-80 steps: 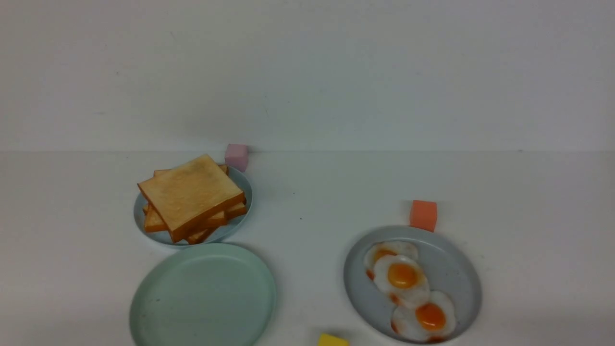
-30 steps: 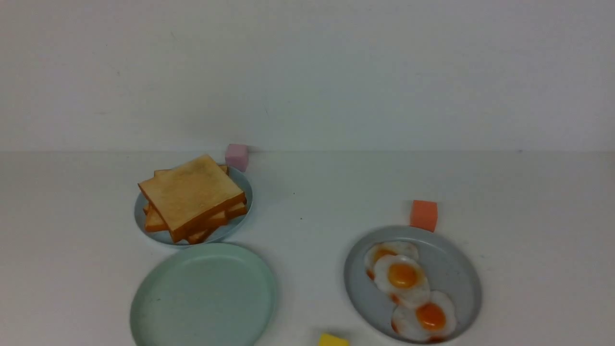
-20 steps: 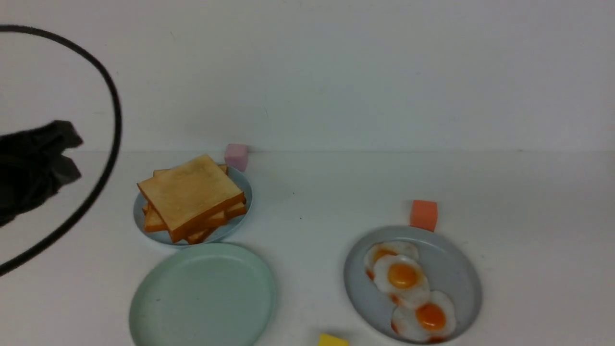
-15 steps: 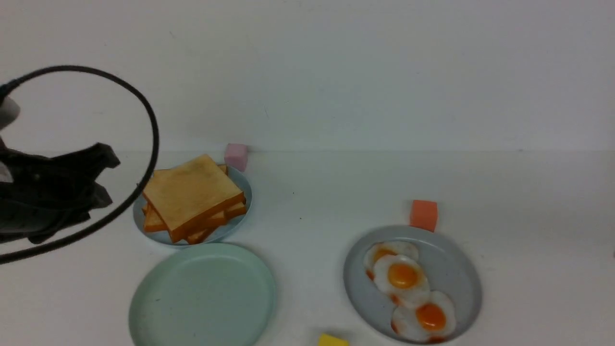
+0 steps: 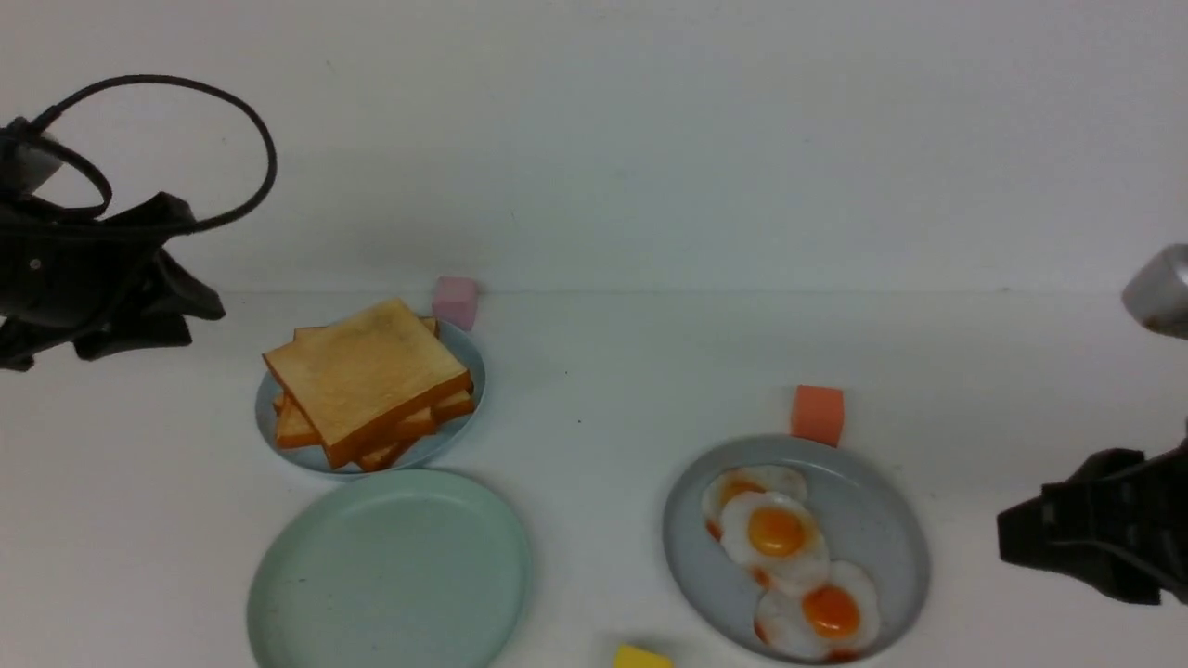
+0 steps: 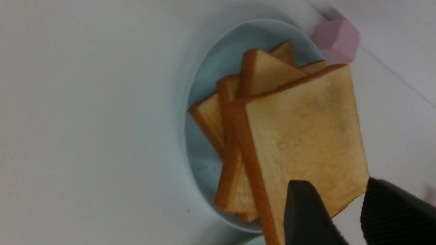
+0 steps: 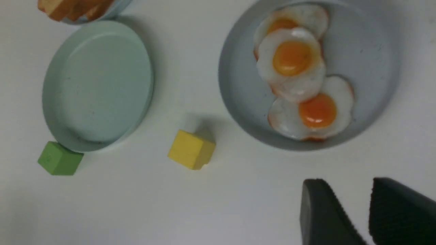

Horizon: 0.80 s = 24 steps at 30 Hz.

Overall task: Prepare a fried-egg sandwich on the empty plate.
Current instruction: Use the left arm to grab a slice of bread

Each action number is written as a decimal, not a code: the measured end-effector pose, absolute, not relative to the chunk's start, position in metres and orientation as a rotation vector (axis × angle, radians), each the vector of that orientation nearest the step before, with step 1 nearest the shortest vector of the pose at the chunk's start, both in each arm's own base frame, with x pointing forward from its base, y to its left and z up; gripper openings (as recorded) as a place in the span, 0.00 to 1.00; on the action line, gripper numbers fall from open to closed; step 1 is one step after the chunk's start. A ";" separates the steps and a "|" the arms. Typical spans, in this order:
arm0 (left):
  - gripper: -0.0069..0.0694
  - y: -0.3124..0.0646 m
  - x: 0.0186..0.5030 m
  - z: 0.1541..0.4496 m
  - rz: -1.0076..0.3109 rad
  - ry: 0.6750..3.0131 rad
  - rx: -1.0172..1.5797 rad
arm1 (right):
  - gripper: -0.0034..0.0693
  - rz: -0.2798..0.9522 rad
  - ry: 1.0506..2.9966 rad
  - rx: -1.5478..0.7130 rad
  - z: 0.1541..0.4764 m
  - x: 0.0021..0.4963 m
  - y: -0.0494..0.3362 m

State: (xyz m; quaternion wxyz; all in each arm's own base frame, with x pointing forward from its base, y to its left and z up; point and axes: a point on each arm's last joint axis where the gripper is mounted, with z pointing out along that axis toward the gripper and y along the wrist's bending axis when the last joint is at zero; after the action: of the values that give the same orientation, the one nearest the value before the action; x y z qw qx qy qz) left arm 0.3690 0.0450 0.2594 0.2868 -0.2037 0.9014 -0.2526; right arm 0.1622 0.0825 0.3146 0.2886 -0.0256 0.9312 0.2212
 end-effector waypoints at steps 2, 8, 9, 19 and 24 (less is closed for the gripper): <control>0.51 0.049 0.384 0.250 -0.718 2.405 -0.495 | 0.38 0.603 2.504 -0.061 0.312 0.165 0.085; 0.73 0.058 0.413 0.221 -0.732 2.436 -0.482 | 0.38 0.610 2.508 -0.068 0.311 0.166 0.086; 0.74 0.058 0.413 0.222 -0.731 2.435 -0.481 | 0.38 0.610 2.508 -0.070 0.311 0.166 0.086; 0.76 0.058 0.426 0.177 -0.837 2.469 -0.578 | 0.38 0.604 2.510 -0.088 0.311 0.165 0.086; 0.70 0.055 0.430 0.172 -0.892 2.440 -0.560 | 0.38 0.603 2.513 -0.089 0.311 0.165 0.086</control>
State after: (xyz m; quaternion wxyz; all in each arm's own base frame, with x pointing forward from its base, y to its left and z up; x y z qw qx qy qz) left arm 0.4297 0.0552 0.1721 0.2394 -0.2045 0.8914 -0.3260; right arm 0.1650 0.0859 0.3105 0.2741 -0.0330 0.9346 0.2244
